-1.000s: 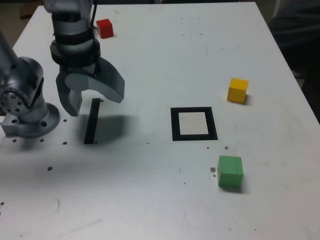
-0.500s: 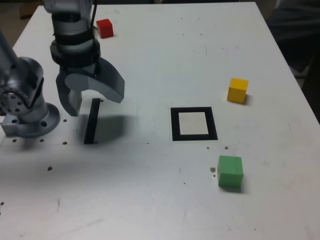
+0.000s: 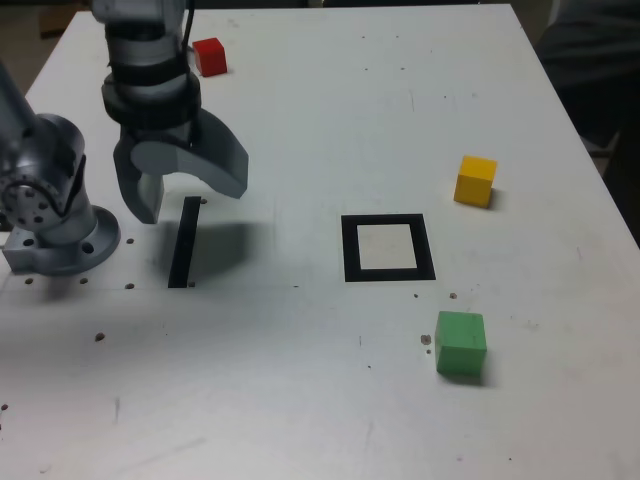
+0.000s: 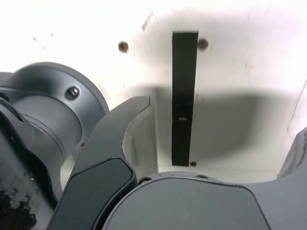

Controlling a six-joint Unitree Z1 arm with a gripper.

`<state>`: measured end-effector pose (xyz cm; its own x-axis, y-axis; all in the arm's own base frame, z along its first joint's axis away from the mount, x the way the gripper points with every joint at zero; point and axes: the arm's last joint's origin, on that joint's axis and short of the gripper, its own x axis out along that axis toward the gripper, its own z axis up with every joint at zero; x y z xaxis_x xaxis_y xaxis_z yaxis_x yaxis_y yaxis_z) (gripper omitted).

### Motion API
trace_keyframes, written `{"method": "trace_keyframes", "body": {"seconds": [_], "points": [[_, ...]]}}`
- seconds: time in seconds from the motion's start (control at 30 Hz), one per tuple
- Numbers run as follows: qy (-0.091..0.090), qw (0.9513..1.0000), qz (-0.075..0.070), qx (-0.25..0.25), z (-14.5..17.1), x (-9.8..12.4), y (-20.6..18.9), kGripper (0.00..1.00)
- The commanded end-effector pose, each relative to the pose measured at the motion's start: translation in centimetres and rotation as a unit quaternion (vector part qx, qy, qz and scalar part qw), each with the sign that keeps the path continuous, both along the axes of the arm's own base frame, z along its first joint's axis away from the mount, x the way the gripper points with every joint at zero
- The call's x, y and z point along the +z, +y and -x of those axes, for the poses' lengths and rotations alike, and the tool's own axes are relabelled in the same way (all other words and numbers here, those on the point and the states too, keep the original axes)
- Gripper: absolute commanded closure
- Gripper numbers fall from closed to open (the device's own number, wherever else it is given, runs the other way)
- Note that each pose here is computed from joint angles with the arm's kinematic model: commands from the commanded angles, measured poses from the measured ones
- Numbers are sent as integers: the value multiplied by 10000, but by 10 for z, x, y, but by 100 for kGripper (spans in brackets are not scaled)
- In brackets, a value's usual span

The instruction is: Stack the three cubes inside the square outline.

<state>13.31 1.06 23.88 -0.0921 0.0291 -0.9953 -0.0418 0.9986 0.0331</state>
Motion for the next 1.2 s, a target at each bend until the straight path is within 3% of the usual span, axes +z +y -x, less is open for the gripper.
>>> {"method": "trace_keyframes", "body": {"seconds": [0.0, 0.7, 1.17], "points": [[1, 10000, -36, 48, -2, 2, 4, 0], [76, 9976, -208, 656, -5, 27, 66, 0], [191, 9901, -247, 1368, 12, 38, 134, 0]]}}
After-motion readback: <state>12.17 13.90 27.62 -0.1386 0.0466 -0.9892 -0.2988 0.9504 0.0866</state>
